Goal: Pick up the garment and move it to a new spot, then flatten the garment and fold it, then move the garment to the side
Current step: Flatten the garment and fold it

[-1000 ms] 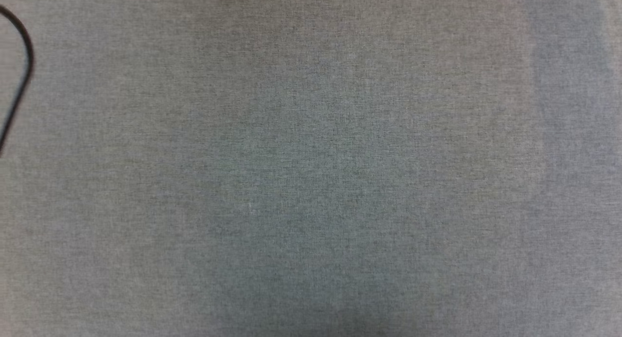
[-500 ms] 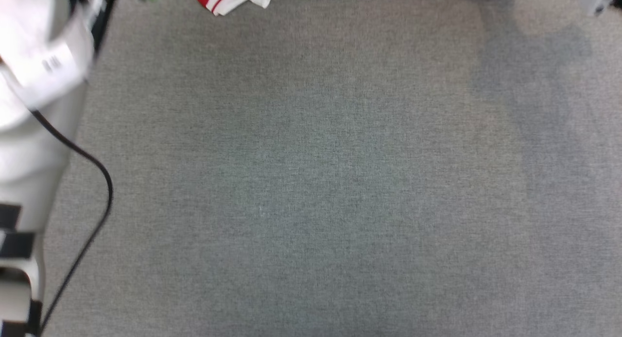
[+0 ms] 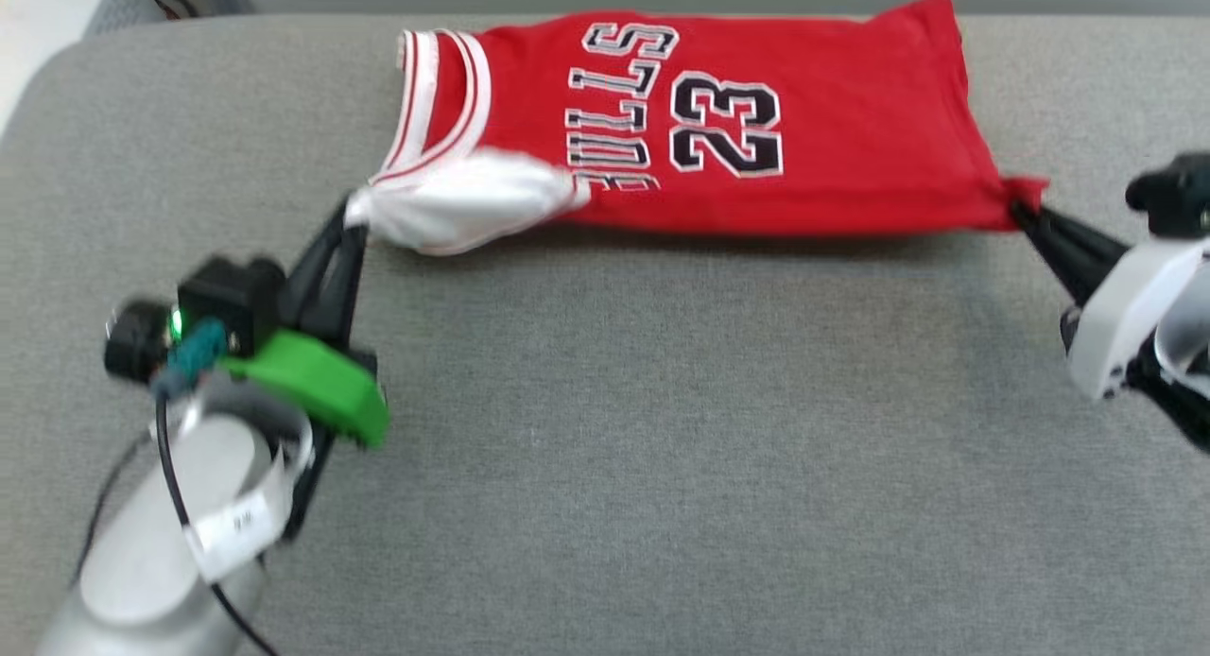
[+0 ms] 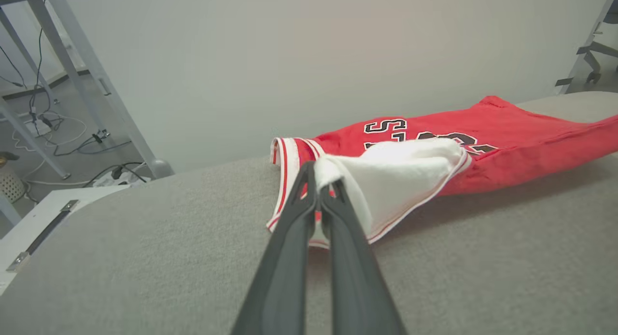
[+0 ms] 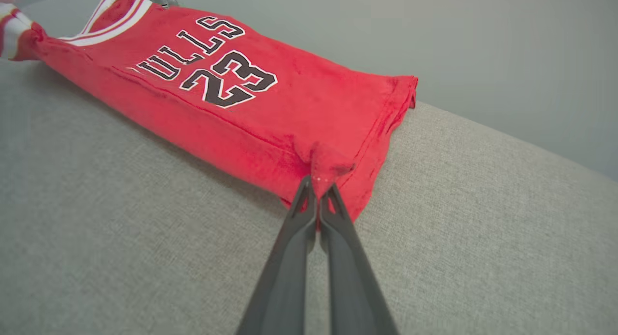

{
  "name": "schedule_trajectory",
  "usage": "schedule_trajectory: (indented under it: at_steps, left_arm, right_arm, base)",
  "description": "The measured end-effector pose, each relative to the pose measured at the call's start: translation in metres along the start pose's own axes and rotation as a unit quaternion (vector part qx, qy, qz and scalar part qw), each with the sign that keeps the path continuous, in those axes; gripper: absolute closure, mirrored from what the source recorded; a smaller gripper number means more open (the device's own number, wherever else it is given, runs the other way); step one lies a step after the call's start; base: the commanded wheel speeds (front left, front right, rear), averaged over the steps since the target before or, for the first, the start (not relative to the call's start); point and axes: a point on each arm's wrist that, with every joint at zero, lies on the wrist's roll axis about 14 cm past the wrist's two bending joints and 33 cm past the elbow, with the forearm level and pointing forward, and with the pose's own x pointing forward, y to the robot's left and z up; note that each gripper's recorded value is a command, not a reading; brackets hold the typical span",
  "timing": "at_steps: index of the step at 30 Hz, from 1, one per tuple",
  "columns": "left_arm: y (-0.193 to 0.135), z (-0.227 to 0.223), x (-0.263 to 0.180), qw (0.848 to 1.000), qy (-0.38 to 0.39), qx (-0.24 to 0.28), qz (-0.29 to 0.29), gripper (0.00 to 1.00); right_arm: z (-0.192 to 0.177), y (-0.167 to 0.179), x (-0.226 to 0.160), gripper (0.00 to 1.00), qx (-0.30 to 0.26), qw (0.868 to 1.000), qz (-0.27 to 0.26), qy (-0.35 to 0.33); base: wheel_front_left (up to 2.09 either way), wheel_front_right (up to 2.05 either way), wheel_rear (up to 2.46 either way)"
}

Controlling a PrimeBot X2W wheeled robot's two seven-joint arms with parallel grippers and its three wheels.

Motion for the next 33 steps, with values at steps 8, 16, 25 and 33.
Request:
schedule_trajectory:
  at_steps: [8,16,25,33]
  left_arm:
    - [-0.013,-0.034,-0.088,0.997,0.063,-0.041,0.032,1.0]
    - [-0.042,-0.068,-0.162,0.986,0.145,-0.084,0.024,1.0]
    - [-0.076,-0.087,-0.216,0.969,0.205,-0.135,0.002,1.0]
    - [-0.088,-0.095,-0.23,0.959,0.234,-0.161,-0.009,1.0]
  right_arm:
    - [-0.043,0.031,-0.05,1.0,0.024,0.999,0.02,0.029]
    - [-0.083,0.058,-0.098,1.0,0.056,0.997,0.028,0.055]
    - [-0.112,0.074,-0.144,1.0,0.072,0.993,0.029,0.086]
    - [-0.128,0.077,-0.168,1.0,0.097,0.987,0.025,0.129]
  base:
    - [0.0,0.0,0.0]
    - [0.0,0.0,0.0]
    - [0.0,0.0,0.0]
    - [0.0,0.0,0.0]
